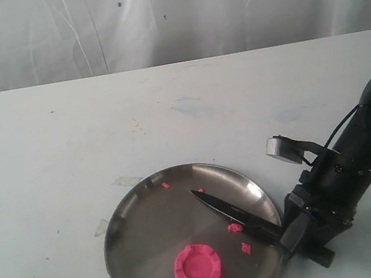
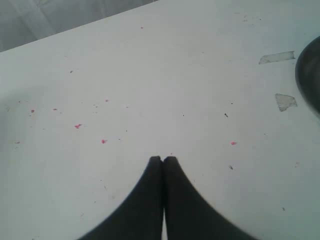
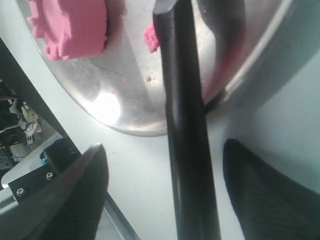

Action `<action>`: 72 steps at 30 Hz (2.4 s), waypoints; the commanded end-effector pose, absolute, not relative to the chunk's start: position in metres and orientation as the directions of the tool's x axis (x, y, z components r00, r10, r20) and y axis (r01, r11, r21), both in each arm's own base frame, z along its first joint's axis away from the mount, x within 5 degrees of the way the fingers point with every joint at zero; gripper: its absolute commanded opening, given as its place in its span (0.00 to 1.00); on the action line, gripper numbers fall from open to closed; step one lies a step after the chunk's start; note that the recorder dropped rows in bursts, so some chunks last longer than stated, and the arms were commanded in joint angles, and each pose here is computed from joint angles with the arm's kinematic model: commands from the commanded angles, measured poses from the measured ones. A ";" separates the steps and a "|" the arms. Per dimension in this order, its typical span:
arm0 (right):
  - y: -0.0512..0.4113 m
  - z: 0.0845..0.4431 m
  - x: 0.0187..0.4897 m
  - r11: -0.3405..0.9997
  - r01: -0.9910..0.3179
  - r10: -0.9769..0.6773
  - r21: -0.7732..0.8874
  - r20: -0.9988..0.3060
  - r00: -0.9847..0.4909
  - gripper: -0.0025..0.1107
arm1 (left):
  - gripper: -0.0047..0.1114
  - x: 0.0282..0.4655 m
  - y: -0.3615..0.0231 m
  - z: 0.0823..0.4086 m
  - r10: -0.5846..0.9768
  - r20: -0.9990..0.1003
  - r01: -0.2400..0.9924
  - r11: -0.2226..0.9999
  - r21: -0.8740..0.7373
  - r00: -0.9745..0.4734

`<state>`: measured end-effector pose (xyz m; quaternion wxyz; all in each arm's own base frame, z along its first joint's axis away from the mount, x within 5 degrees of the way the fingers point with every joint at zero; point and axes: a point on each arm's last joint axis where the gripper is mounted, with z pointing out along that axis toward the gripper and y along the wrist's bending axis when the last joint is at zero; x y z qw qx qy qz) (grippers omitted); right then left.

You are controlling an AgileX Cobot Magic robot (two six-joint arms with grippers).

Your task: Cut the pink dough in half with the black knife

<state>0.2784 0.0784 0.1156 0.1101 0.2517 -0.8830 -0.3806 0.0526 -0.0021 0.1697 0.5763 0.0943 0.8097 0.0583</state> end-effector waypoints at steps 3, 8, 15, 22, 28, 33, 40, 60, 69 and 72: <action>0.079 0.107 0.276 0.570 -0.343 -0.534 0.747 0.019 -0.846 0.51 | 0.04 0.052 -0.003 0.169 0.212 -0.924 0.089 0.977 0.194 -0.319; 0.079 0.106 0.276 0.568 -0.341 -0.535 0.749 0.022 -0.844 0.37 | 0.04 0.052 -0.003 0.169 0.212 -0.924 0.089 0.977 0.194 -0.319; 0.078 0.104 0.277 0.560 -0.383 -0.558 0.735 -0.007 -0.830 0.09 | 0.04 0.052 -0.003 0.169 0.212 -0.924 0.089 0.977 0.194 -0.319; 0.077 0.104 0.278 0.561 -0.393 -0.563 0.728 -0.012 -0.826 0.02 | 0.04 0.052 -0.003 0.169 0.212 -0.924 0.089 0.977 0.194 -0.319; 0.079 0.116 0.278 0.551 -0.391 -0.547 0.737 -0.035 -0.836 0.02 | 0.04 0.052 -0.003 0.169 0.212 -0.924 0.089 0.977 0.194 -0.319; 0.087 0.146 0.281 0.531 -0.452 -0.527 0.717 -0.138 -0.839 0.02 | 0.04 0.052 -0.003 0.169 0.212 -0.924 0.089 0.977 0.194 -0.319; 0.115 0.212 0.268 0.464 -0.603 -0.520 0.649 -0.352 -0.778 0.02 | 0.04 0.052 -0.003 0.169 0.212 -0.924 0.089 0.977 0.194 -0.319; 0.102 0.175 0.268 0.846 -0.501 -0.314 0.183 -0.589 -0.745 0.02 | 0.04 0.052 0.009 0.227 -0.271 -0.903 -0.006 0.957 -0.289 0.333; 0.103 0.153 0.270 0.843 -0.505 -0.346 0.183 -0.534 -0.771 0.02 | 0.04 0.005 0.014 0.286 -0.335 -0.369 0.236 0.928 -0.287 0.867; 0.103 0.153 0.268 0.838 -0.510 -0.349 0.194 -0.527 -0.775 0.02 | 0.04 0.005 0.013 0.286 -0.359 -0.361 0.263 0.921 -0.287 0.861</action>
